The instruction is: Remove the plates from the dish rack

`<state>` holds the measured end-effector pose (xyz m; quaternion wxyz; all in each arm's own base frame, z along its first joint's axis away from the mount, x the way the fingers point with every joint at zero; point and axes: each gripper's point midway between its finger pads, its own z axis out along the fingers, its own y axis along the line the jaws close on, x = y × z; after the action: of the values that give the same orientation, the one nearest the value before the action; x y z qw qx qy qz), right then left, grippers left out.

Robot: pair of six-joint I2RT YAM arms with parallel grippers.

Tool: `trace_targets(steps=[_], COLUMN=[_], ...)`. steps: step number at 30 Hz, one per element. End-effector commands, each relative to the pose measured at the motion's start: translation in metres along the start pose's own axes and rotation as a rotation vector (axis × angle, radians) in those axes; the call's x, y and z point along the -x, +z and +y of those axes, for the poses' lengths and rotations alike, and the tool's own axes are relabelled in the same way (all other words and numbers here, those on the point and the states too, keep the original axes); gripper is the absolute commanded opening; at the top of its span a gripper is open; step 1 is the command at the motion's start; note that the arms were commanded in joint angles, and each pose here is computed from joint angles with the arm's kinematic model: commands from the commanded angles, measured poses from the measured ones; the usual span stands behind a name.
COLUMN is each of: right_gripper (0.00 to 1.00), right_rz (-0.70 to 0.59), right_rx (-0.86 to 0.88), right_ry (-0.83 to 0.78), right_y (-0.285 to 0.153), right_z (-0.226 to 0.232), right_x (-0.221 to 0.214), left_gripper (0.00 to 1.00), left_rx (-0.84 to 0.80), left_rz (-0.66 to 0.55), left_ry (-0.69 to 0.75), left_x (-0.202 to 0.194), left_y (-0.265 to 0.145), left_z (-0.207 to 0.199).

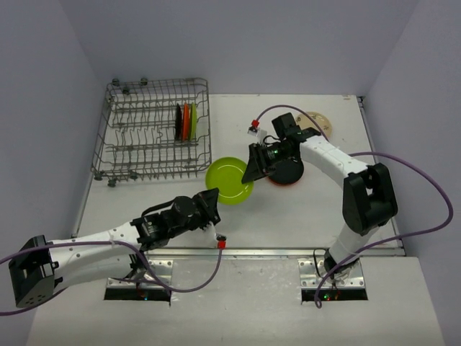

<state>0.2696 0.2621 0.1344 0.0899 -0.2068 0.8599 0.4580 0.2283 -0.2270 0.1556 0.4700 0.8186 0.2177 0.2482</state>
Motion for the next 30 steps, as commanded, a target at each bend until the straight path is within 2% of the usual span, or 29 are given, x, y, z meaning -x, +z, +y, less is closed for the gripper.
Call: trace_targets(steps=[1,2,3,4,6,7,9,11,14,15,16,17,19,22,27,30], right_gripper=[0.12,0.02,0.00,0.00,0.00,0.00,0.00,0.00,0.00,0.00,0.00,0.00,0.00,0.00,0.01,0.16], right_rz=[-0.045,-0.048,-0.055,-0.069,-0.116,-0.150,-0.204,-0.251,-0.306,-0.301,-0.298,-0.301,-0.292,-0.271,-0.243,-0.234], right_rx=[-0.024,-0.040,-0.054,-0.060,-0.076,-0.089,-0.129,-0.179,-0.287,-0.307,-0.324,-0.337,-0.371,-0.419,-0.466,-0.491], right_ry=[-0.097,-0.100,-0.101,-0.088,-0.024,0.022,0.086,0.133,0.217,0.236,0.255,0.275,0.305,0.340,0.374,0.378], right_y=[-0.004,-0.005,-0.007,-0.013,-0.030,-0.043,-0.064,-0.084,-0.119,-0.121,-0.124,-0.128,-0.131,-0.130,-0.127,-0.129], right_z=[0.005,0.003,0.001,-0.002,-0.017,-0.030,-0.055,-0.079,-0.126,-0.137,-0.147,-0.155,-0.173,-0.194,-0.218,-0.224], right_x=[0.017,0.017,0.018,0.018,0.024,0.027,0.032,0.034,0.030,0.029,0.027,0.025,0.023,0.018,0.015,0.015], left_gripper=[0.00,0.06,0.21,0.56,0.87,0.99,1.00,1.00,1.00,1.00,1.00,1.00,1.00,1.00,1.00,1.00], left_rx=[0.103,0.109,0.110,0.110,0.130,0.147,0.168,0.192,0.271,0.276,0.270,0.233,0.242,0.266,0.306,0.329], left_rz=[0.019,0.026,0.035,0.058,0.108,0.137,0.177,0.213,0.329,0.372,0.422,0.487,0.501,0.514,0.549,0.581], left_ry=[-0.029,-0.042,-0.060,-0.109,-0.214,-0.297,-0.522,-0.685,-1.052,-1.128,-1.212,-1.315,-1.480,-1.664,-1.866,-1.963], left_x=[-0.004,-0.005,-0.007,-0.011,-0.022,-0.029,-0.041,-0.056,-0.103,-0.123,-0.142,-0.158,-0.182,-0.210,-0.247,-0.268], left_y=[-0.001,-0.001,-0.001,0.000,-0.002,-0.004,-0.003,-0.004,-0.006,-0.004,-0.002,0.004,0.005,0.004,0.001,-0.004], left_z=[0.033,0.034,0.034,0.033,0.044,0.053,0.067,0.082,0.111,0.117,0.115,0.097,0.100,0.103,0.092,0.078])
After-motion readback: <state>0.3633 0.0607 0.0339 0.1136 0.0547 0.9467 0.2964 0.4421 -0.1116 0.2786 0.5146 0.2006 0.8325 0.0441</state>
